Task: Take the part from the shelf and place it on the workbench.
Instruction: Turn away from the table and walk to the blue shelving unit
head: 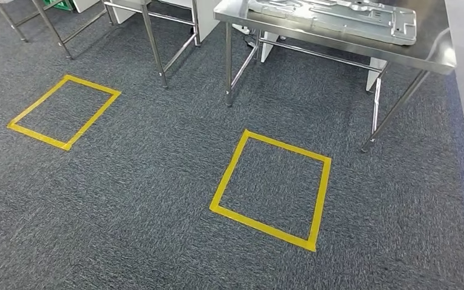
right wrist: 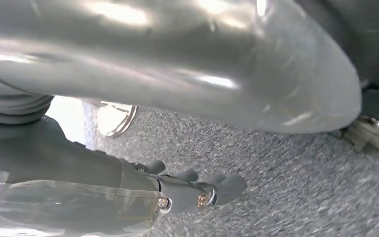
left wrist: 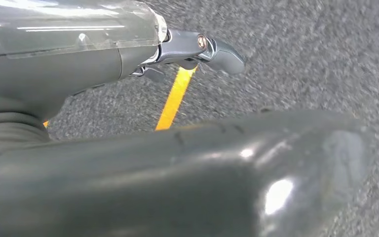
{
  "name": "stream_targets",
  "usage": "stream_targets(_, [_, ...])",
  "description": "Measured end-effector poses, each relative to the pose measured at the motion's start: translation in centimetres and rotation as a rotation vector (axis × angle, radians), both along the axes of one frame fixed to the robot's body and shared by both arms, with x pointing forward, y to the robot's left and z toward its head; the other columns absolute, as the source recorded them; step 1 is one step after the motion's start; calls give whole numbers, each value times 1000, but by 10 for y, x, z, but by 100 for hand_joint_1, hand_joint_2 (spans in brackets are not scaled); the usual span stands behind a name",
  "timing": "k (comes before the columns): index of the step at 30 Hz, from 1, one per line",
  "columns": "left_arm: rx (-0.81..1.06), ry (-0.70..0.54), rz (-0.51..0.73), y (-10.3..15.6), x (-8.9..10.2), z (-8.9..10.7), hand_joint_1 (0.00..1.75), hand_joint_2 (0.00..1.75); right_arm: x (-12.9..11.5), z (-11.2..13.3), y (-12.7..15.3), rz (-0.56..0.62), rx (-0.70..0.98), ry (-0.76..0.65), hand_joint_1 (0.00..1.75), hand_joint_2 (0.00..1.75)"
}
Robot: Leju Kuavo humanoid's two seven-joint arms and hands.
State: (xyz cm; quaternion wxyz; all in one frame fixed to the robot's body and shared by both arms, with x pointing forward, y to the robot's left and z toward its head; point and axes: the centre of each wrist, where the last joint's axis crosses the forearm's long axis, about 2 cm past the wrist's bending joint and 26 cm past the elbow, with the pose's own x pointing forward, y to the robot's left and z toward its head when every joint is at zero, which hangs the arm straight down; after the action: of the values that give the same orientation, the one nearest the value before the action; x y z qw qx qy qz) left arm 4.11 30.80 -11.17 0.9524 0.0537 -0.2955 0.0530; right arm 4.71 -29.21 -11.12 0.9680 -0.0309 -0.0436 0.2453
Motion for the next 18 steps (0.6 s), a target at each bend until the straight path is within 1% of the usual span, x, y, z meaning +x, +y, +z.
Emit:
stream_targets(4, [3, -4, 1, 0, 2, 0, 0, 0, -4, 0, 0, 14, -4, 4, 0, 0])
stream_targets(10, [20, -12, 12, 0, -3, 0, 0, 0, -5, -1, 2, 80, -9, -7, 0, 0])
stream_targets(14, [32, -9, 16, 0, -8, -1, 0, 0, -1, 0, 4, 93, -9, -16, 0, 0])
stream_targets(18, [48, 2, 21, 0, -10, -1, 0, 0, -5, -1, 6, 110, -8, -9, 0, 0])
